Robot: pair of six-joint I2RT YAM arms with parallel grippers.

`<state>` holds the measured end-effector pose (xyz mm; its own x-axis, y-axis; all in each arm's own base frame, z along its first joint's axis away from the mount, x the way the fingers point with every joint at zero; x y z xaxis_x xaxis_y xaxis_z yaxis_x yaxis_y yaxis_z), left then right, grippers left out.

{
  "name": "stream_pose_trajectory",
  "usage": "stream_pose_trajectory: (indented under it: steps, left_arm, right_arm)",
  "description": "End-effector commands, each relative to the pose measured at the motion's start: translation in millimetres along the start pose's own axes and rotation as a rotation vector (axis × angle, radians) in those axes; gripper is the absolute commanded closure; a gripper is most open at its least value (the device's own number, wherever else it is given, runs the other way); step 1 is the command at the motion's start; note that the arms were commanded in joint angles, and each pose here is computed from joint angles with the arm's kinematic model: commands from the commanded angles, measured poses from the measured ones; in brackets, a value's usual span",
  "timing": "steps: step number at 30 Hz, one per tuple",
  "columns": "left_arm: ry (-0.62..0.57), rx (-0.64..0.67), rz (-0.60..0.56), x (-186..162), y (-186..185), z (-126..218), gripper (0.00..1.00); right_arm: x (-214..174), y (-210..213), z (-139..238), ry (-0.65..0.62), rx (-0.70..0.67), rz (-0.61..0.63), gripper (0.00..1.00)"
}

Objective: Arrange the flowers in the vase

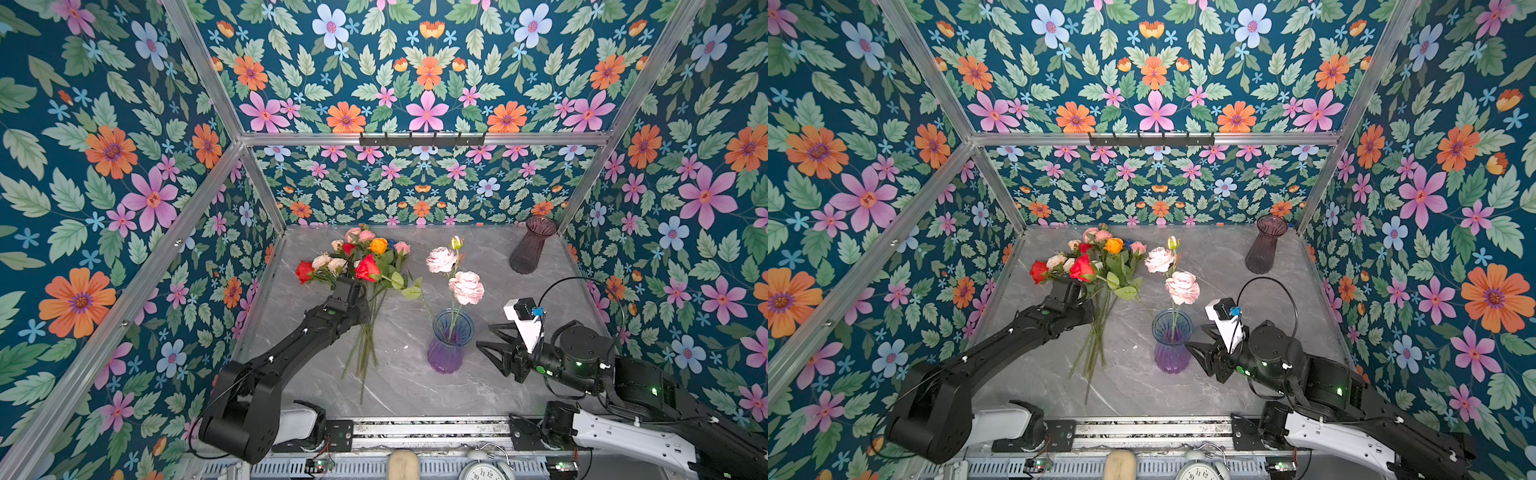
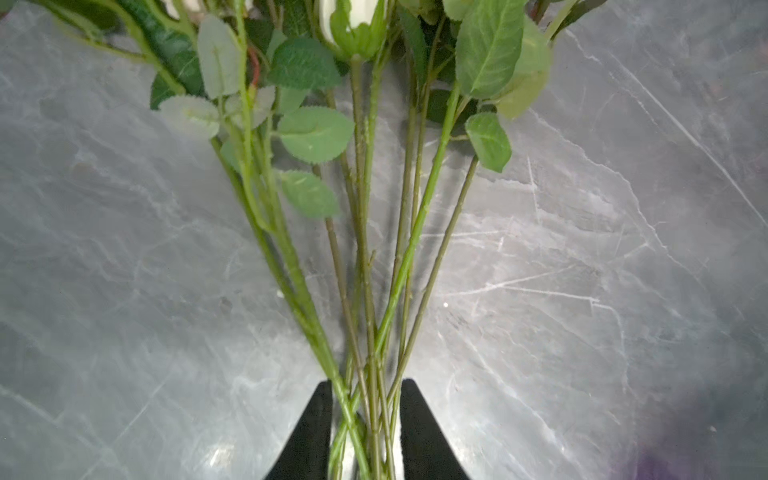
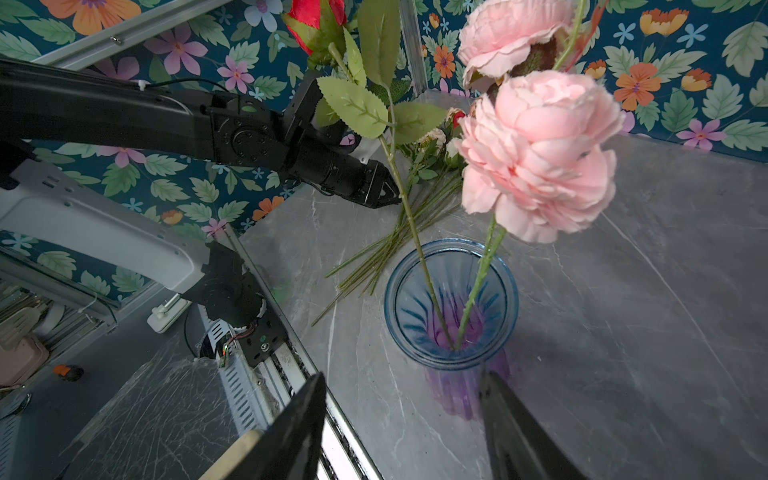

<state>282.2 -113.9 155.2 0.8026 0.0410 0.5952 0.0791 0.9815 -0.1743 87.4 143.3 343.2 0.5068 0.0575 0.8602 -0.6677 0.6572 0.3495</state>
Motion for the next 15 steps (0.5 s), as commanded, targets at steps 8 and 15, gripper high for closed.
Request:
stream_pose_trajectory:
  steps: [8,15]
  left_arm:
    - [0.018,0.064,-0.037,24.9,-2.5,-48.9,0.7]
    - [0.042,0.115,-0.05,27.1,0.3,-65.4,0.72]
  right_arm:
    - [2.2,-3.4,10.2,-0.027,-0.018,0.017,0.38]
    - [0.5,-6.5,17.3,-0.039,-0.025,0.017,0.38]
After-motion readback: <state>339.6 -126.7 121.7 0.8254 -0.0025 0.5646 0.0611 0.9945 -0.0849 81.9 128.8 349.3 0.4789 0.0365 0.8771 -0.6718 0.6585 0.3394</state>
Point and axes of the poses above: each gripper's point midway between its finger pads, its own z axis back along the fingers, its own y axis along the line the jaws close on, x = y × z, the point moved 8 cm from there along z, back along the fingers, and after that the axes turned 6 degrees about -z, right-handed, at the moved point
